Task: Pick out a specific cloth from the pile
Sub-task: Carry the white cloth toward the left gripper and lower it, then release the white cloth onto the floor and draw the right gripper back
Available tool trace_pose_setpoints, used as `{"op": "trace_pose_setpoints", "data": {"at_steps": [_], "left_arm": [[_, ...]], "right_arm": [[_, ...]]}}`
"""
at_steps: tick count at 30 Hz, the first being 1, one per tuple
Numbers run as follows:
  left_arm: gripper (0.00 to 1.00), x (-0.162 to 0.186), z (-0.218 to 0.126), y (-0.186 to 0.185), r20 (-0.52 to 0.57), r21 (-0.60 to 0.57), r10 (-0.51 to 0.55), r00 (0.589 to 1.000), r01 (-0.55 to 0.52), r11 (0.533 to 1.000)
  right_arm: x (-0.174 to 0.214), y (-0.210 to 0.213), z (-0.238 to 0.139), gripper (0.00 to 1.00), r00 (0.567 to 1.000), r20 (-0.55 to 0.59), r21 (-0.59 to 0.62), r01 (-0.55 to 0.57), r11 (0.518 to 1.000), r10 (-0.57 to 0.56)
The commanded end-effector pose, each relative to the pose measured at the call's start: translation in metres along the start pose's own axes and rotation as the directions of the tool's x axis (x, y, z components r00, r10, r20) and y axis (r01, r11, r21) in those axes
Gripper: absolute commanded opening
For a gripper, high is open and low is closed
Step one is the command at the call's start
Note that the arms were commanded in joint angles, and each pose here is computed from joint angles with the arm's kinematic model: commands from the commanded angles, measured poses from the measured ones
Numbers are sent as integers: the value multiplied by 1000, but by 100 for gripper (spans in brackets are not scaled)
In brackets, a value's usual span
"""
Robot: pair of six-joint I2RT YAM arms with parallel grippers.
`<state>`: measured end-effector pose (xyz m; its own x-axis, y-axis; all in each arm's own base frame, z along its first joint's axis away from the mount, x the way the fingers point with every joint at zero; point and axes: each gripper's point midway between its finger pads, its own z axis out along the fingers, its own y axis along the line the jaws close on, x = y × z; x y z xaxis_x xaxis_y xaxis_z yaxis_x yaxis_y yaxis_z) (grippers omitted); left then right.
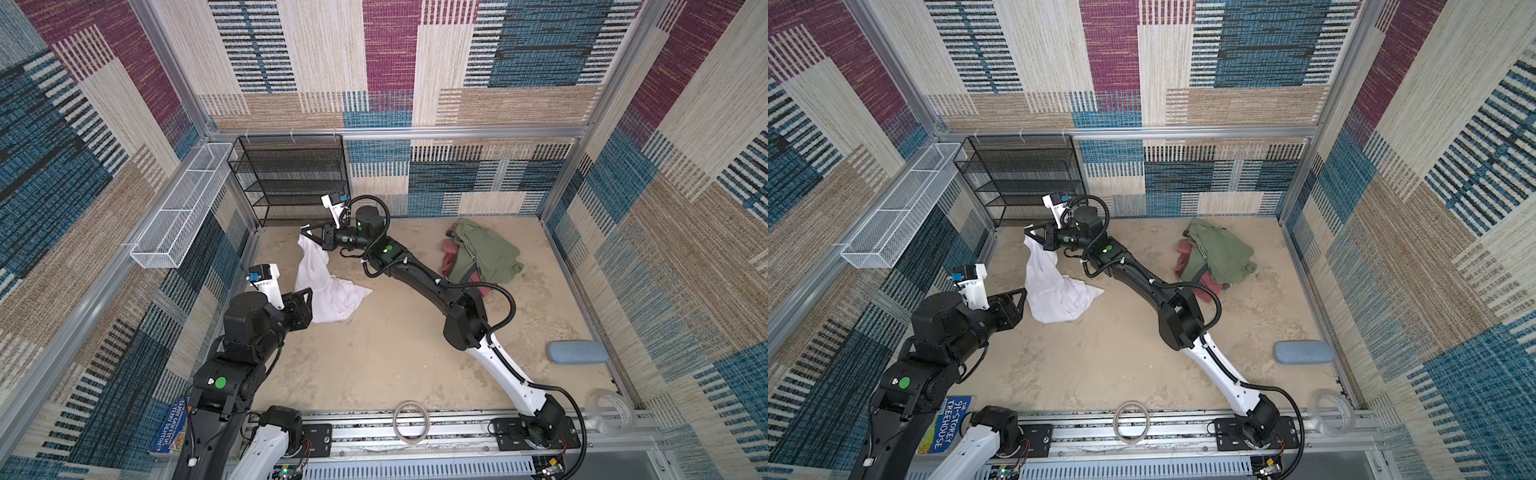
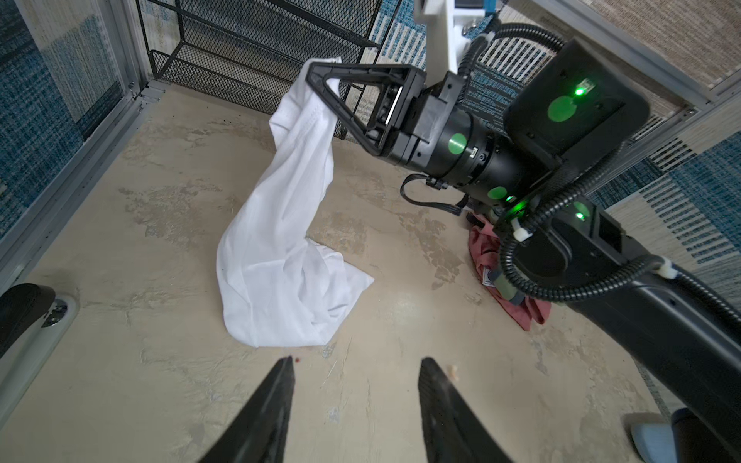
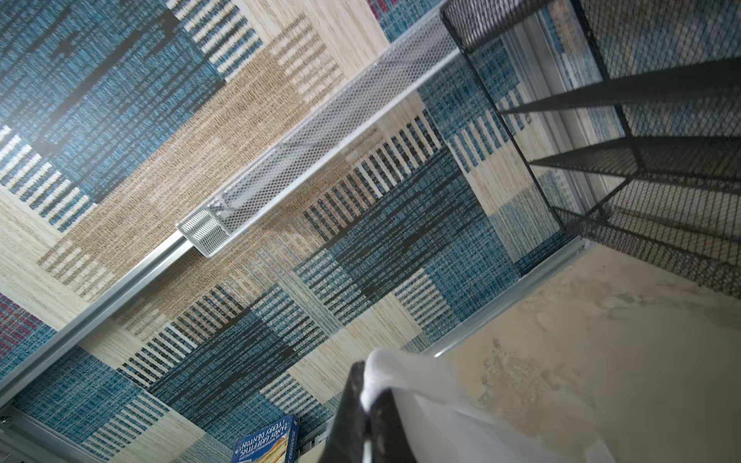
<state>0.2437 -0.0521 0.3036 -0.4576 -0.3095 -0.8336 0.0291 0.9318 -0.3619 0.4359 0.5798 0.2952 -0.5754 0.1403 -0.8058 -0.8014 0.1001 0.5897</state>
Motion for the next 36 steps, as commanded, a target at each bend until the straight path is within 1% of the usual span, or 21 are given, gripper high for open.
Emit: {"op": "trace_pose_setpoints", "data": {"at_steps": [1, 2, 4, 5, 7, 9, 13, 15, 17, 19, 21, 23, 25, 28, 31, 33, 36], "left_arm": [[53, -4, 7, -2, 8, 4, -15, 1000, 15, 1000], [53, -4, 9, -2, 6, 7, -18, 1000, 18, 1000], [53, -3, 15, -3, -1, 11, -19, 1000, 19, 1000], [53, -4, 17, -3, -2, 9, -17, 1000, 17, 1000], [53, -2, 24, -3, -9, 9, -14, 1000, 14, 1000], [53, 0, 31, -3, -10, 11, -19, 1000, 19, 1000], [52, 3, 43, -6, -34, 31, -29, 999, 30, 999], [52, 7, 50, -7, -56, 31, -28, 998, 30, 999], [52, 10, 55, -6, -68, 31, -34, 997, 36, 999], [52, 11, 59, -7, -64, 39, -44, 997, 47, 998], [52, 11, 61, -9, -62, 50, -46, 997, 49, 998], [52, 10, 61, -9, -62, 51, -40, 997, 43, 998], [52, 10, 62, -8, -62, 47, -34, 997, 37, 998], [52, 10, 63, -8, -65, 44, -28, 997, 31, 999], [52, 11, 63, -6, -63, 35, -21, 998, 24, 999], [52, 12, 63, -4, -62, 27, -21, 998, 23, 999], [52, 13, 60, -4, -57, 31, -20, 998, 21, 999]], "right_arm": [[13, -14, 5, 17, 1000, 2, 17, -22, 1000, 22], [18, -18, 6, 28, 1000, -5, 25, -28, 999, 28], [25, -28, 6, 53, 999, -16, 51, -28, 998, 29], [25, -30, 5, 59, 1000, -18, 67, -24, 997, 25], [25, -37, 2, 67, 1000, -19, 106, -16, 994, 18], [21, -40, -2, 70, 1000, -19, 128, -6, 992, 9], [9, -46, -17, 73, 1000, -4, 163, -10, 987, 11], [0, -45, -21, 78, 1000, 1, 173, 28, 984, -29], [-9, -46, -23, 81, 998, 9, 187, 57, 981, -59], [-16, -52, -26, 82, 998, 14, 204, 53, 977, -57], [-19, -61, -33, 82, 1000, 17, 209, 19, 978, -23], [-17, -70, -38, 83, 1000, 4, 223, -1, 975, 0], [-13, -77, -41, 83, 1000, -19, 254, 8, 967, -4], [-8, -90, -48, 84, 999, -37, 334, 7, 942, 6], [1, -98, -54, 83, 997, -69, 387, 8, 922, 20], [8, -104, -58, 83, 995, -97, 421, 15, 907, 28], [19, -107, -62, 84, 988, -152, 477, 66, 876, 8]]}}
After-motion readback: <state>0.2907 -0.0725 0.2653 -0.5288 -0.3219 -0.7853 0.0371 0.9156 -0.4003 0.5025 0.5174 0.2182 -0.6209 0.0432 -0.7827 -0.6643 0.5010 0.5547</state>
